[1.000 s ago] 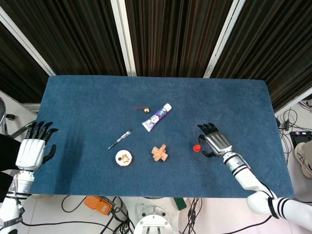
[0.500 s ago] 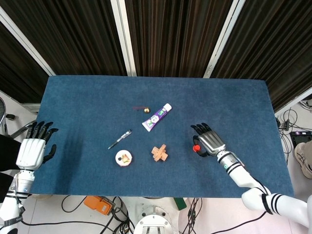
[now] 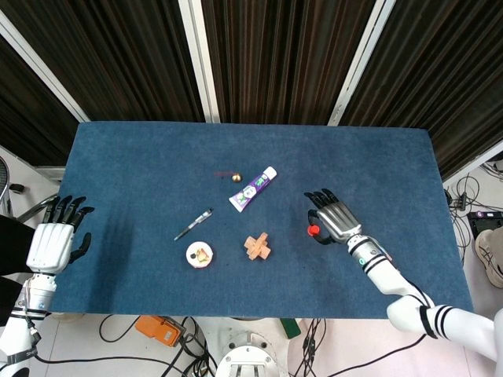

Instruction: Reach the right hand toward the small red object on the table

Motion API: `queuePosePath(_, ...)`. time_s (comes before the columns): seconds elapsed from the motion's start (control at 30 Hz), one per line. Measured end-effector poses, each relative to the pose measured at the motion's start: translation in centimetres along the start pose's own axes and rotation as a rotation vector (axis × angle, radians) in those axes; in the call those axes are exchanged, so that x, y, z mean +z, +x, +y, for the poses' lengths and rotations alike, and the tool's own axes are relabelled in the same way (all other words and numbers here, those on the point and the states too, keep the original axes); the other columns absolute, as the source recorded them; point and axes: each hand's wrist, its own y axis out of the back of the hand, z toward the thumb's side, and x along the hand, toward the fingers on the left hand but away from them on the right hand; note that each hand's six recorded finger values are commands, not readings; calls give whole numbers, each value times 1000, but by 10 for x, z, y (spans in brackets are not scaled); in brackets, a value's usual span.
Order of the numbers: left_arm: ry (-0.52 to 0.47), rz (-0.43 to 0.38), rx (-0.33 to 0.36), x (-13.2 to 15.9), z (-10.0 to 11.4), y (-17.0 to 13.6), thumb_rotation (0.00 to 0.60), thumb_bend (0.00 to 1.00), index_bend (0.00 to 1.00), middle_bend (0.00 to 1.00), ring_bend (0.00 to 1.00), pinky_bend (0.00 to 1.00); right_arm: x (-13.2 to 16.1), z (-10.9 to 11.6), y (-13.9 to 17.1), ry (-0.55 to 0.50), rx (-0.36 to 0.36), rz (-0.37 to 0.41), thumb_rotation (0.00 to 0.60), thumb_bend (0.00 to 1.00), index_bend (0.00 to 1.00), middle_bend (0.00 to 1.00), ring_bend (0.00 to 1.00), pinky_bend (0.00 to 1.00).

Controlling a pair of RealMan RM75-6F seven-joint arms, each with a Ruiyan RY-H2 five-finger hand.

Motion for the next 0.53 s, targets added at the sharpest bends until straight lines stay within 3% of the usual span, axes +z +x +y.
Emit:
queuePosePath(0.33,-2,1,1,-1,0,0,600,418,244,123,77,39,52,84,-46,-38,-120,125,600,535,663,107,134,55)
queuePosePath(0.53,-2,2,2,0,0,0,600,418,243,123,77,38,78,124,-50,-45,-173,180,600,535,664,107,135,56)
